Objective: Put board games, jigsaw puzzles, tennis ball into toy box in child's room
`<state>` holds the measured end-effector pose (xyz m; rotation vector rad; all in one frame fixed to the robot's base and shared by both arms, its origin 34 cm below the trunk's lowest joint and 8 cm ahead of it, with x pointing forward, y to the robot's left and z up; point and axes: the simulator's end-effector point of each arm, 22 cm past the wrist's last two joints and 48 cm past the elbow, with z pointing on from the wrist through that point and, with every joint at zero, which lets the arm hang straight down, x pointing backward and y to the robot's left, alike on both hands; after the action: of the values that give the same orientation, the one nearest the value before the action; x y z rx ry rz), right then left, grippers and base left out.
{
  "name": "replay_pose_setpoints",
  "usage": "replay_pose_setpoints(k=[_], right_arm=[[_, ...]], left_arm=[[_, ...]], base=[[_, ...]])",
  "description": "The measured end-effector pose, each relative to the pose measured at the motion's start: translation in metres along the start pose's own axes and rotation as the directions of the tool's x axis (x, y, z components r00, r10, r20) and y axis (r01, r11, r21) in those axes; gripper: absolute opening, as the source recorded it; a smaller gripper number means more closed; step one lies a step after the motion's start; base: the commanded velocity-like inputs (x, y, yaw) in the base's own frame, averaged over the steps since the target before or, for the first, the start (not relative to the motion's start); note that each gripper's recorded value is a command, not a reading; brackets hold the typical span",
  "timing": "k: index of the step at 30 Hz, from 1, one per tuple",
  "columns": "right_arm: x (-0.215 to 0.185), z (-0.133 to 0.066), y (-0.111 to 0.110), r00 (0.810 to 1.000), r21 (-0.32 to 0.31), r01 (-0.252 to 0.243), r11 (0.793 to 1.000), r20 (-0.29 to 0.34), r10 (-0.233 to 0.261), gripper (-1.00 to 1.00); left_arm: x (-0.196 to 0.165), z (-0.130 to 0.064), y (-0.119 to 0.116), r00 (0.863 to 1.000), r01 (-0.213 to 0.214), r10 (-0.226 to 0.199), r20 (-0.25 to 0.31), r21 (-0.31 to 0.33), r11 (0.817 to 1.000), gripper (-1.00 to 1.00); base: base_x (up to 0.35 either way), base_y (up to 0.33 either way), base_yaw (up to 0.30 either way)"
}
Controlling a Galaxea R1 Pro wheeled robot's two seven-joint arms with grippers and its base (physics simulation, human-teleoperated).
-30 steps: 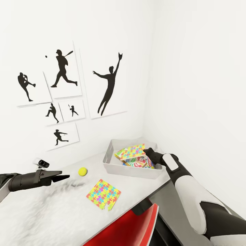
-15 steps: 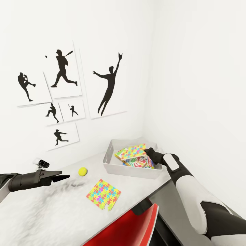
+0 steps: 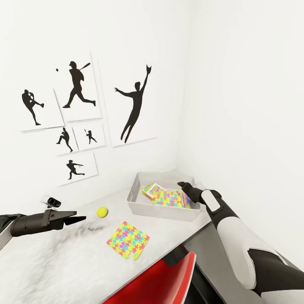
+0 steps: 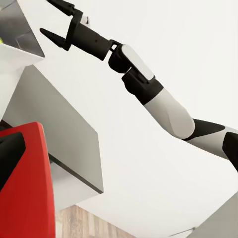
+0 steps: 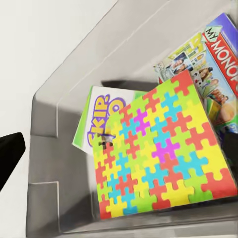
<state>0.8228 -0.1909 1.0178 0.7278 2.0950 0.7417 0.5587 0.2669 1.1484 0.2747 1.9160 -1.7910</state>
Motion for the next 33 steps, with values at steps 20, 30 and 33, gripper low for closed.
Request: replay_pose_setpoints(k=[20,30,33], right_arm=[[-0.054,-0.057,0.094,0.992,-0.187,0.128,0.974,0.025,-0.125,1.00],[-0.047,-0.103,0.106,0.978,-0.209,0.207,0.956,0.018,-0.208,1.00],[-0.036,-0.125,0.114,0.973,-0.253,0.227,0.941,0.012,-0.231,1.00]], left_arm=[[0.000,0.000,0.000,1.000,-0.001,0.001,0.001,0.000,1.000,1.00],[0.000,0.000,0.000,1.000,0.000,0.000,0.000,-0.001,1.000,1.00],[0.000,0.000,0.000,1.000,-0.001,0.001,0.001,0.000,1.000,1.00]], base=[[0.000,0.000,0.000],[0.000,0.000,0.000],[0.000,0.000,0.000]])
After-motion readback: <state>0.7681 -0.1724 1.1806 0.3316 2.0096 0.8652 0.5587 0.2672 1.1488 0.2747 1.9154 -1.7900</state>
